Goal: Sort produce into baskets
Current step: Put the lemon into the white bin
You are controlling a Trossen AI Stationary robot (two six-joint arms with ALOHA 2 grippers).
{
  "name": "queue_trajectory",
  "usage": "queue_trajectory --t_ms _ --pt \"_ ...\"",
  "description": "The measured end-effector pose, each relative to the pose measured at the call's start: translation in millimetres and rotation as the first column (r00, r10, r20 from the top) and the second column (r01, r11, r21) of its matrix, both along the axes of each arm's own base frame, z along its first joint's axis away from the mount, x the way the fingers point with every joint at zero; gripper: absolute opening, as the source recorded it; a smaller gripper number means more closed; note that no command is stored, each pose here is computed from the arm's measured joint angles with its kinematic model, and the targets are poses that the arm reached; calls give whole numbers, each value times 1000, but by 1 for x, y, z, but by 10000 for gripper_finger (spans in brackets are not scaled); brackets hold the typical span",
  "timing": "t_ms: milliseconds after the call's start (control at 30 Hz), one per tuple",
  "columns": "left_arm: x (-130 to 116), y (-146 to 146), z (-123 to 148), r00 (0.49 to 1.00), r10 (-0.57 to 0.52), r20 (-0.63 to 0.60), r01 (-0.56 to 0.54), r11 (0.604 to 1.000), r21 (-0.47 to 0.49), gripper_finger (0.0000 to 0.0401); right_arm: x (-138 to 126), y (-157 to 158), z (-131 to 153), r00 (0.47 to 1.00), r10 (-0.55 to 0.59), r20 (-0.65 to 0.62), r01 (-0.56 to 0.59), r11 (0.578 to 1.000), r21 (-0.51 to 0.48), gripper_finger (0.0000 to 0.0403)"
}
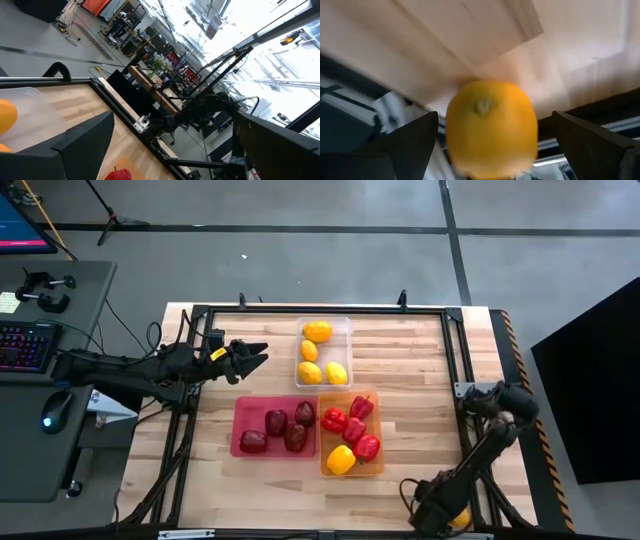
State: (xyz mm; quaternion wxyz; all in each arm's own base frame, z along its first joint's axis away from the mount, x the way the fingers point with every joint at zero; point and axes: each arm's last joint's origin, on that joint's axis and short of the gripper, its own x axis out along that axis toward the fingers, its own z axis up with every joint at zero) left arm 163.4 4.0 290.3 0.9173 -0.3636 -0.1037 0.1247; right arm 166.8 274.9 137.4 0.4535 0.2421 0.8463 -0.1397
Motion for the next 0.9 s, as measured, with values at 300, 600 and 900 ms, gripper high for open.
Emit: queue_trajectory --t_ms 300,600,900 --pt "0 0 0 1000 -2 7 2 1000 -21 397 0 3 -14 998 39 -56 -37 999 27 353" --pt "0 0 0 1000 6 6 -6 1000 -21 397 7 -14 44 982 143 123 -152 986 68 155" --pt "0 4 0 999 41 7 -41 999 -24 397 71 -98 137 655 156 739 53 967 -251 167"
